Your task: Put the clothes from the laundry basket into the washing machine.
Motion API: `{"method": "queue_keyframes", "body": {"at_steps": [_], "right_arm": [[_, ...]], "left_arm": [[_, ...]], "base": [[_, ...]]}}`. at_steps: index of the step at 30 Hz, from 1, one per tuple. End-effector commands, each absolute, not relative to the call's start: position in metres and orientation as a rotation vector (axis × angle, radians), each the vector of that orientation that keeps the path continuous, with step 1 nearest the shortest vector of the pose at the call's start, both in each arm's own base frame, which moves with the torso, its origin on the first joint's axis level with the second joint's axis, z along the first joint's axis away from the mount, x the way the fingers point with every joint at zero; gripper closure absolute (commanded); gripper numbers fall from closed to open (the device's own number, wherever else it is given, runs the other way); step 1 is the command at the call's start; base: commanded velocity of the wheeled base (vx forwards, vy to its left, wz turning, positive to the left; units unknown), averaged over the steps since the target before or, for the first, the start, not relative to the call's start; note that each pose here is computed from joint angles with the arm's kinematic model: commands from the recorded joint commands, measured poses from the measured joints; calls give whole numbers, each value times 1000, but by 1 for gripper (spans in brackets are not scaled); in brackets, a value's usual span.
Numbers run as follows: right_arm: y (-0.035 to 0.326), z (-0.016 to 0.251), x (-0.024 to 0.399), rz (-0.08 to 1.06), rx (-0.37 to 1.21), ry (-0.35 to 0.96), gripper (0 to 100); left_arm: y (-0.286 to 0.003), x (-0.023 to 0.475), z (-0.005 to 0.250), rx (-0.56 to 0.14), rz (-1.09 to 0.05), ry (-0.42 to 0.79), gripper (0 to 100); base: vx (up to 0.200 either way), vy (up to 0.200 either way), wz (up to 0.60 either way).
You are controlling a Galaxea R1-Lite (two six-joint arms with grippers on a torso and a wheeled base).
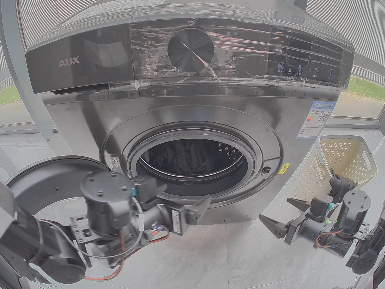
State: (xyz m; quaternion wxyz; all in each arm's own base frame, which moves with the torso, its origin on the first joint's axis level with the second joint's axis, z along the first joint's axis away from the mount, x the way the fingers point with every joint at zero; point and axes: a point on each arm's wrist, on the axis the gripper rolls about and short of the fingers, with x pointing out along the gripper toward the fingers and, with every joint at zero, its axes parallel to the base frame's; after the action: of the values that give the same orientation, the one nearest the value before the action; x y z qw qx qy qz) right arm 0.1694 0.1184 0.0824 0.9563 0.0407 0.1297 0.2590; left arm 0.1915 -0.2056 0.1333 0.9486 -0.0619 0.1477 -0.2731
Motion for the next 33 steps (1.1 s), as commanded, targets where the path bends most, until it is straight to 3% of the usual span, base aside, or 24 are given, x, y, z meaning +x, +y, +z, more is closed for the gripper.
{"method": "queue_keyframes", "body": {"at_steps": [1, 10, 14, 19, 25, 29, 33], "right_arm": [[81, 105, 171, 364, 114, 147, 0], [68, 119, 155, 326, 82, 121, 0], [57, 120, 134, 315, 52, 197, 0], [47, 123, 121, 274, 51, 208, 0], [26, 133, 85, 210, 71, 129, 0], [12, 129, 57, 142, 76, 110, 0], [4, 125, 32, 81, 75, 40, 0]], "left_arm": [[-148, 156, 159, -199, -501, 203, 0], [-110, 136, 152, -185, -433, 189, 0], [-85, 124, 149, -176, -372, 160, 0], [-71, 117, 141, -128, -322, 159, 0], [-46, 84, 146, -104, -307, 27, 0], [-31, 65, 144, -85, -238, 7, 0], [-14, 41, 131, -71, -186, 39, 0]], "base": [[0, 0, 0], [0, 0, 0], [0, 0, 0], [-200, 0, 0], [-200, 0, 0], [-200, 0, 0], [0, 0, 0]]}}
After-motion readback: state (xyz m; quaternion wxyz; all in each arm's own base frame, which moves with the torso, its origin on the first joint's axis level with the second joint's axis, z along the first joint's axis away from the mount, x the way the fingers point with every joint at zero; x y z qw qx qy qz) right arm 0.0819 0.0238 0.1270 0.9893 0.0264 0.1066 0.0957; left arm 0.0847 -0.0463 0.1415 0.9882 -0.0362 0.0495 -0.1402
